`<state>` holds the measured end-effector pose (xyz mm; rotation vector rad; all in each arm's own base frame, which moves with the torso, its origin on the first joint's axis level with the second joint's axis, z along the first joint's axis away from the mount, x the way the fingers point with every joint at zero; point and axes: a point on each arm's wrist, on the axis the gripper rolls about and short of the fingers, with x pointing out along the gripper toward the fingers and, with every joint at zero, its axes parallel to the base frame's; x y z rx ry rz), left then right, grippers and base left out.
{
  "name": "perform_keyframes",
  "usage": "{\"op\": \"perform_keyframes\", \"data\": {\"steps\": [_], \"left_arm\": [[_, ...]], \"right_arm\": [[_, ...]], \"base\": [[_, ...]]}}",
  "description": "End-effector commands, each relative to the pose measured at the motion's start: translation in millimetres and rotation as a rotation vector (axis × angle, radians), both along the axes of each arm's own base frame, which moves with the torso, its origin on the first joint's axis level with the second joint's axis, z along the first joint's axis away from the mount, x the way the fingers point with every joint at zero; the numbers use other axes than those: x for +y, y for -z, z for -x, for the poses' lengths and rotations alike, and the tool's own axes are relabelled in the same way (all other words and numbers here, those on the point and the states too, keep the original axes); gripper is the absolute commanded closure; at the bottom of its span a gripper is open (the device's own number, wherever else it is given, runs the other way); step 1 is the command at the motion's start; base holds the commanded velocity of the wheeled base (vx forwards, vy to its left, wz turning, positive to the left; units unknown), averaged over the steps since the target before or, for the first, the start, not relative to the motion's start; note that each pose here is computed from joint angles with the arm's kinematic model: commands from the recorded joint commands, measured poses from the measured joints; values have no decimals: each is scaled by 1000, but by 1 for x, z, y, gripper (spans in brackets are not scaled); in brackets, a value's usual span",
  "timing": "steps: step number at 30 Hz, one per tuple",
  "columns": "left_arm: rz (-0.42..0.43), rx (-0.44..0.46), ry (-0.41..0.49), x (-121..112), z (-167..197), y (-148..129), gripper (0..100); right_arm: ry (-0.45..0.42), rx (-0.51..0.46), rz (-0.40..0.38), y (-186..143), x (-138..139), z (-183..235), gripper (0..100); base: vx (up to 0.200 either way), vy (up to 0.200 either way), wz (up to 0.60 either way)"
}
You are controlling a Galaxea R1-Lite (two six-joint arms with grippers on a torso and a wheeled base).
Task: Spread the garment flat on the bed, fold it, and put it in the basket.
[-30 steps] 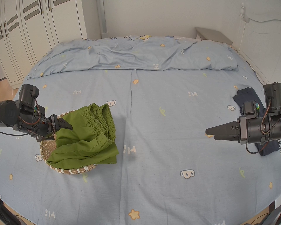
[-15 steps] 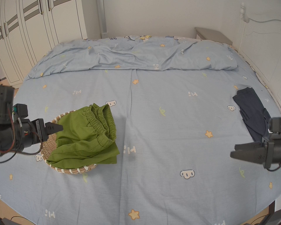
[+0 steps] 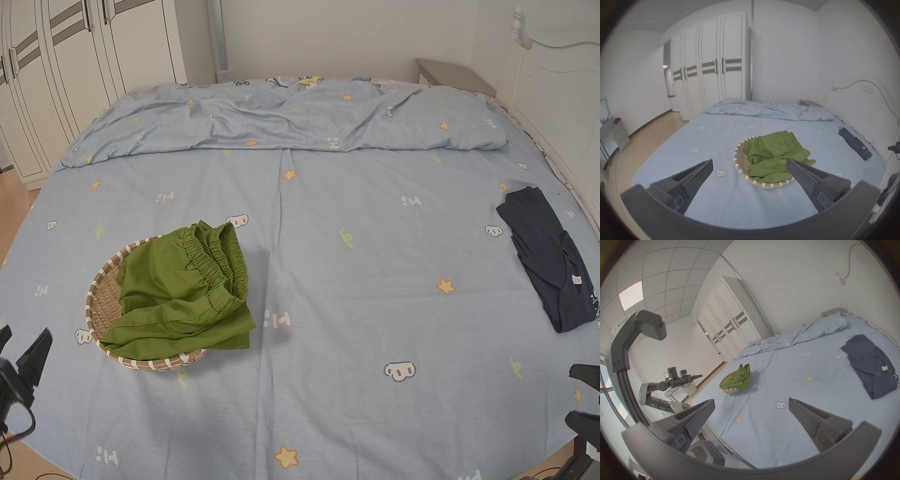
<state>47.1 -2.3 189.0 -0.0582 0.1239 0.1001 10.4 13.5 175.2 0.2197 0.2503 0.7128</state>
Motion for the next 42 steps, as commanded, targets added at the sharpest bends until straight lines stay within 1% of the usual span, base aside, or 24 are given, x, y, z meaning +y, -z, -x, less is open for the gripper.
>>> {"op": "perform_keyframes", "data": {"steps": [1,3,4,6,8,9,11,13,14,16,17,18,21,24,25,27,30,34,35,37,38,39,40,42], "left_arm": [[-21,-268,-130,9,64,69,0],[-21,-288,-144,8,68,79,0],[-25,-287,-166,8,69,92,0],[-22,-288,-175,8,70,94,0],[40,-293,-194,8,71,95,0],[40,-293,-194,8,71,95,0],[35,-213,-197,8,70,103,0],[-36,-125,-183,8,70,110,0],[-58,-123,-174,8,70,110,0],[-66,-139,-100,7,70,109,0],[-66,-139,-100,7,70,109,0],[-61,-143,-28,5,70,108,0],[-69,-149,0,4,70,109,0],[-73,-140,40,3,70,110,0],[-112,-115,122,2,69,113,0],[-116,-106,162,1,70,113,0],[-106,-107,158,1,70,113,0],[-99,-110,145,1,69,113,0],[-99,-110,146,1,69,113,0],[-99,-110,146,1,69,113,0],[-99,-110,146,1,69,113,0],[-98,-110,145,1,69,113,0],[-97,-110,146,1,69,113,0],[-97,-110,146,1,69,113,0]], "right_arm": [[129,-181,-37,33,-9,45,0],[138,-200,-40,37,-9,49,0],[147,-209,-37,43,-9,49,0],[153,-205,-33,46,-9,48,0],[190,-195,-26,49,-9,46,0],[190,-195,-26,49,-9,46,0],[223,-167,-9,58,-9,43,0],[226,-146,7,65,-9,40,0],[233,-139,13,68,-9,39,0],[287,-128,41,77,-10,36,0],[287,-128,41,77,-10,36,0],[349,-128,102,89,-11,32,0],[402,-199,186,92,-12,28,0],[403,-209,202,92,-12,28,0],[408,-208,201,92,-12,28,0],[412,-200,192,93,-12,28,0],[422,-200,197,92,-12,28,0],[585,-194,221,92,-9,29,0],[588,-199,229,92,-9,29,0],[544,-262,269,94,-10,32,0],[541,-300,273,95,-10,35,0],[552,-306,258,95,-10,35,0],[575,-300,249,95,-11,35,0],[684,-243,248,99,-13,33,0]], "base": [[0,0,0],[0,0,0],[0,0,0],[0,0,0],[0,0,0],[0,0,0],[0,0,0],[0,0,0],[0,0,0],[0,0,0],[0,0,0],[0,0,0],[0,0,0],[0,0,0],[0,0,0],[0,0,0],[0,0,0],[0,0,0],[0,0,0],[0,0,0],[0,0,0],[0,0,0],[0,0,0],[0,0,0]]}}
